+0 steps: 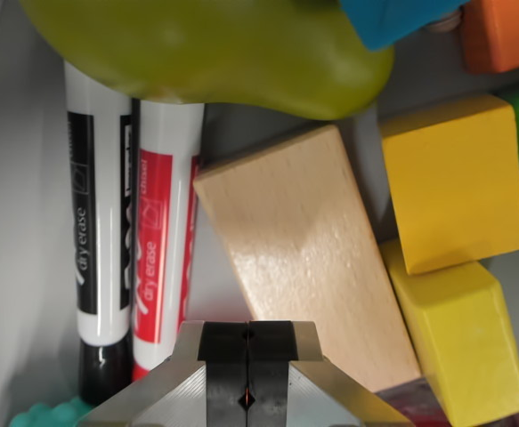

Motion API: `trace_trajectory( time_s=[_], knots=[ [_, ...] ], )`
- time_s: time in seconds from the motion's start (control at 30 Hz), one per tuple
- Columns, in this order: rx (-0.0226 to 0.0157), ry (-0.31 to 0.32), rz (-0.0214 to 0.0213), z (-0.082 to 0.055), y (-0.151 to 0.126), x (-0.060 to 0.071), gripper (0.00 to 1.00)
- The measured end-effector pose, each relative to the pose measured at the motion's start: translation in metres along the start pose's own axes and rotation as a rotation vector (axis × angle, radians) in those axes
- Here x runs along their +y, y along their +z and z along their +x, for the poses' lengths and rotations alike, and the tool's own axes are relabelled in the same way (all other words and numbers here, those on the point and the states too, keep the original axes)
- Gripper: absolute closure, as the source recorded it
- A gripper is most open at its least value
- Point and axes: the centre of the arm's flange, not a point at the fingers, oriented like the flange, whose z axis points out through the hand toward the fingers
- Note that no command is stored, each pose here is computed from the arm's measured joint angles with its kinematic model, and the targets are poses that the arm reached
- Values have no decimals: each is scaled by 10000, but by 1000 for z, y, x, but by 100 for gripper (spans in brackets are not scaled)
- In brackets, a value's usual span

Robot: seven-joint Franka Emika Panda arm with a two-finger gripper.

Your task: Pick an object from the bin

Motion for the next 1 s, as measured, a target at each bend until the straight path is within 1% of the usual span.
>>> trace_trajectory(
  time_s=[0.17,0.27,0.4,0.5,0.6,0.77,0.87,1.0],
  knots=[
    [7,1,-18,0,-12,0,100],
    [5,3,-19,0,-20,0,100],
    [7,5,-32,0,-35,0,100],
    [1,6,-30,0,-45,0,100],
    [9,8,-47,0,-57,0,100],
    [12,9,-62,0,-78,0,100],
    [9,10,-64,1,-89,0,100],
    [18,8,-85,1,-107,1,100]
  ],
)
